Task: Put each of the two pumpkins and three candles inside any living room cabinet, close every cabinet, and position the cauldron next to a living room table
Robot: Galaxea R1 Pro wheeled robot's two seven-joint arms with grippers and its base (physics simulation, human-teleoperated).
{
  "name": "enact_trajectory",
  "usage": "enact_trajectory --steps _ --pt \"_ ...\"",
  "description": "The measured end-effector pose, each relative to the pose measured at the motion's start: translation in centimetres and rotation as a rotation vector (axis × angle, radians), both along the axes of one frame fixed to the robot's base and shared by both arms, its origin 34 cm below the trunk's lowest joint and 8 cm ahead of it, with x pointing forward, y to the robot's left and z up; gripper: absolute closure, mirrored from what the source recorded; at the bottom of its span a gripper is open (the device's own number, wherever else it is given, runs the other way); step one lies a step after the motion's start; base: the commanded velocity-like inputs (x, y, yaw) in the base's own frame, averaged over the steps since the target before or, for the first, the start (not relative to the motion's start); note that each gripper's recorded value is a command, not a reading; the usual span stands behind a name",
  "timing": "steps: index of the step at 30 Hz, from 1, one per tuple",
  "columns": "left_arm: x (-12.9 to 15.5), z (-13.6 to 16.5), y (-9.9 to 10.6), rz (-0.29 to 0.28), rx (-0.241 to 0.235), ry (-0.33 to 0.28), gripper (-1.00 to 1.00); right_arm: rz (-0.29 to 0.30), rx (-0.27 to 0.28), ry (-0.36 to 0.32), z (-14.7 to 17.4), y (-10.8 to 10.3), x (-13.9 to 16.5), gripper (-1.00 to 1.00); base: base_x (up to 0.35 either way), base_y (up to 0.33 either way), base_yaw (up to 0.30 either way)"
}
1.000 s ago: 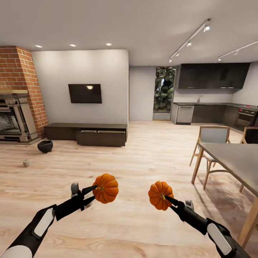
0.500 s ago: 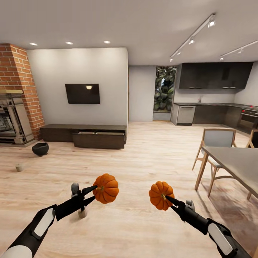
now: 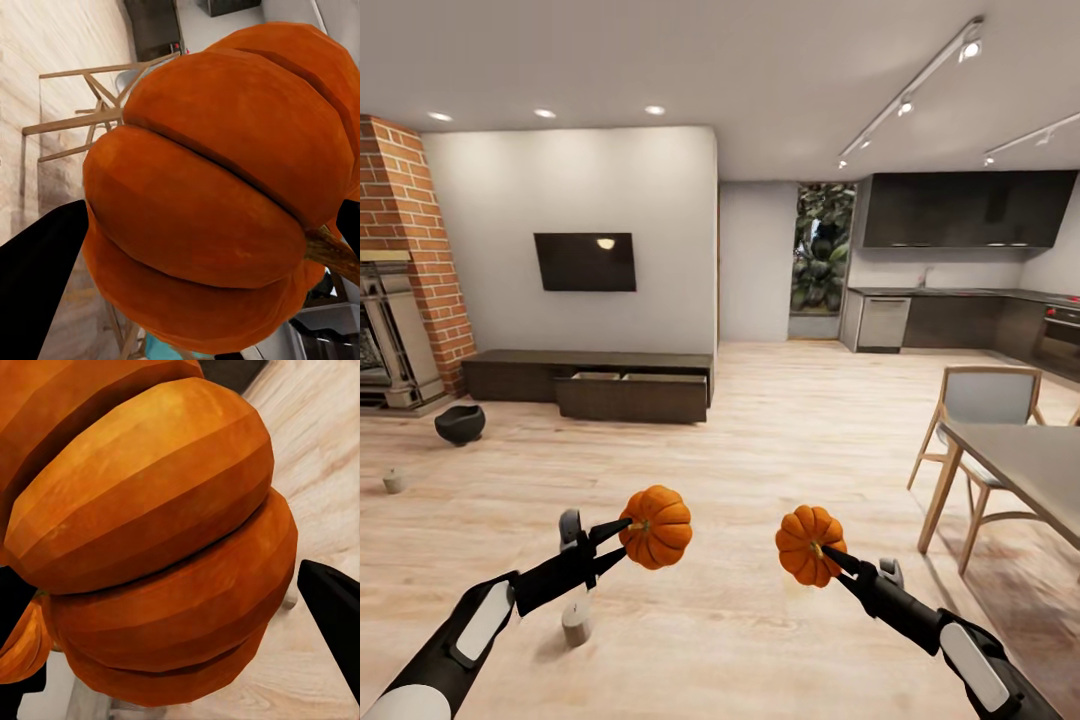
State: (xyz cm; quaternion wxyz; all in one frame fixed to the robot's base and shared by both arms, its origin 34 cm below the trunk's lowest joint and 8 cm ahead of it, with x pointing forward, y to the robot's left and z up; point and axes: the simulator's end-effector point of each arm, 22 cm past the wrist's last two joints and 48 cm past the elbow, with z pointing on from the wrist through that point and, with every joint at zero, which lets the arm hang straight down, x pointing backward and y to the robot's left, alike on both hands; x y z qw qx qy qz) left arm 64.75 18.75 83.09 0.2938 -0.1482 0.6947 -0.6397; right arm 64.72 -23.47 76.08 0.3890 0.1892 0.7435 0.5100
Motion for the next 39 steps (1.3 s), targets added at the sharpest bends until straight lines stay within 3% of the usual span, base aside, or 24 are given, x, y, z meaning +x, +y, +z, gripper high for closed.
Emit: enact_trajectory --steps 33,39 --pt "-0.03 -0.12 -0.20 -0.003 0.003 0.002 1.00 -0.011 0.015 -0.004 0.32 -0.35 0.13 1.00 0.343 -0.075 0.000" --pt "-0.04 -0.10 -0.25 -0.003 0.003 0.002 1.00 -0.010 0.016 -0.005 0.37 -0.34 0.15 1.00 0.343 -0.093 0.147"
